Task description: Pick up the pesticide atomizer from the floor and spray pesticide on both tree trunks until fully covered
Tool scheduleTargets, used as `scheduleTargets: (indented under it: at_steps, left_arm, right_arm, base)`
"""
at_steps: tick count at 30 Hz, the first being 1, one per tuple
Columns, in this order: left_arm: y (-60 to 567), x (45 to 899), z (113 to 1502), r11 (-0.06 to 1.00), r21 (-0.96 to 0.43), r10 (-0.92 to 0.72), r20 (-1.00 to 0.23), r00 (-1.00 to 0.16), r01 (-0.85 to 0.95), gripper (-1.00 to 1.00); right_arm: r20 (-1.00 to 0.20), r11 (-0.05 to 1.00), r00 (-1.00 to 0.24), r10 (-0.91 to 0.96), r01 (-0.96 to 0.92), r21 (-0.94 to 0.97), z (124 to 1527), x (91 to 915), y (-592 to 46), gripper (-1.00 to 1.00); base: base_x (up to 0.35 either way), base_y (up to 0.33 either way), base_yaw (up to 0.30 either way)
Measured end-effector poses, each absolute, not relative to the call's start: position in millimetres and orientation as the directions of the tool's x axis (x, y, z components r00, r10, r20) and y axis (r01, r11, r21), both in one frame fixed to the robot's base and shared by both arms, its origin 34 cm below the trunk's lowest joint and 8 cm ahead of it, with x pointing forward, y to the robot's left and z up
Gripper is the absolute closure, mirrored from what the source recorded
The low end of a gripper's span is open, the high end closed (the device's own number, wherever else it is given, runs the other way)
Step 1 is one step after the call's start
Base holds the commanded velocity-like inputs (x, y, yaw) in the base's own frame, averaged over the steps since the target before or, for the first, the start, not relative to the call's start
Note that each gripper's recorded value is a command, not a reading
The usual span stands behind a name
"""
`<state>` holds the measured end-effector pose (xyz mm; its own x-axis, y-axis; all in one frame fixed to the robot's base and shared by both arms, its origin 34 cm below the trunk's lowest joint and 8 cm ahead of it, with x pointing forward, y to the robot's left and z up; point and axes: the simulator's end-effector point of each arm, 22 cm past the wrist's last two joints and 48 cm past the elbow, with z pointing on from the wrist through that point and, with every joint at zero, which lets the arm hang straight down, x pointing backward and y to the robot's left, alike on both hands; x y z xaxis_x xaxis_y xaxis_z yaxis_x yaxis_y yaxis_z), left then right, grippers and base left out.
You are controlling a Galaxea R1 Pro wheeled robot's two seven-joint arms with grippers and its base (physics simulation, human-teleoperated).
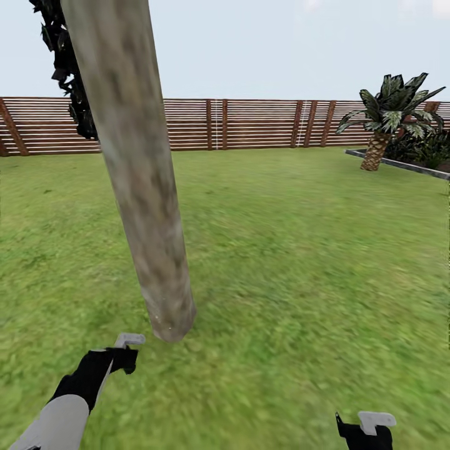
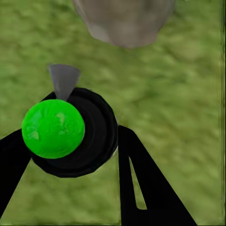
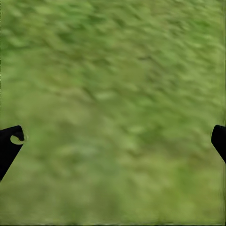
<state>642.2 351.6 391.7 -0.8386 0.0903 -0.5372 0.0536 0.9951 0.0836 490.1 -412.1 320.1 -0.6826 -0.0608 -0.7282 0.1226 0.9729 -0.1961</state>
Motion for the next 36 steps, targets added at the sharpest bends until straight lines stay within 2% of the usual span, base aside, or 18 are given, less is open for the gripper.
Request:
scheduleTargets:
  at_steps: [5, 9, 14, 21, 26, 29, 36]
  left_arm:
    - [297.7, 649.6, 392.1, 0.992, 0.043, 0.121, -0.535, -0.836, 0.117, 1.00]
    - [308.0, 646.4, 393.3, 0.994, 0.049, 0.109, -0.501, -0.859, 0.098, 1.00]
    - [348.5, 657.6, 411.9, 0.993, 0.101, 0.101, -0.528, -0.843, 0.055, 1.00]
    - [302.9, 673.4, 420.0, 0.995, 0.057, 0.105, -0.556, -0.825, 0.088, 1.00]
    - [324.3, 694.1, 449.6, 0.994, 0.091, 0.103, -0.608, -0.787, 0.059, 1.00]
    - [342.5, 701.8, 472.6, 0.996, 0.067, 0.083, -0.619, -0.781, 0.053, 1.00]
    - [309.7, 711.7, 491.1, 0.995, 0.003, 0.077, -0.639, -0.765, 0.098, 1.00]
  right_arm:
    - [-0.729, 0.973, -0.681, -0.060, 0.124, -0.196, 320.6, 490.2, -412.2, -1.00]
    - [-0.729, 0.973, -0.682, -0.060, 0.123, -0.196, 320.5, 490.2, -412.1, -1.00]
    - [-0.729, 0.973, -0.682, -0.060, 0.123, -0.196, 320.5, 490.1, -412.1, -1.00]
    - [-0.730, 0.972, -0.681, -0.060, 0.125, -0.197, 320.6, 490.2, -413.5, -1.00]
    - [-0.730, 0.972, -0.681, -0.060, 0.126, -0.196, 320.9, 490.2, -413.4, -1.00]
    - [-0.730, 0.972, -0.681, -0.060, 0.125, -0.197, 321.0, 490.2, -413.5, -1.00]
    - [-0.730, 0.972, -0.681, -0.060, 0.125, -0.197, 320.6, 490.1, -413.6, -1.00]
  base:
    - [-0.084, 0.000, 0.000]
    - [-0.003, 0.000, 0.000]
    - [-0.017, 0.000, 0.000]
    - [-0.286, 0.000, 0.000]
    - [-0.062, 0.000, 0.000]
    - [-0.003, 0.000, 0.000]
    - [-0.145, 0.000, 0.000]
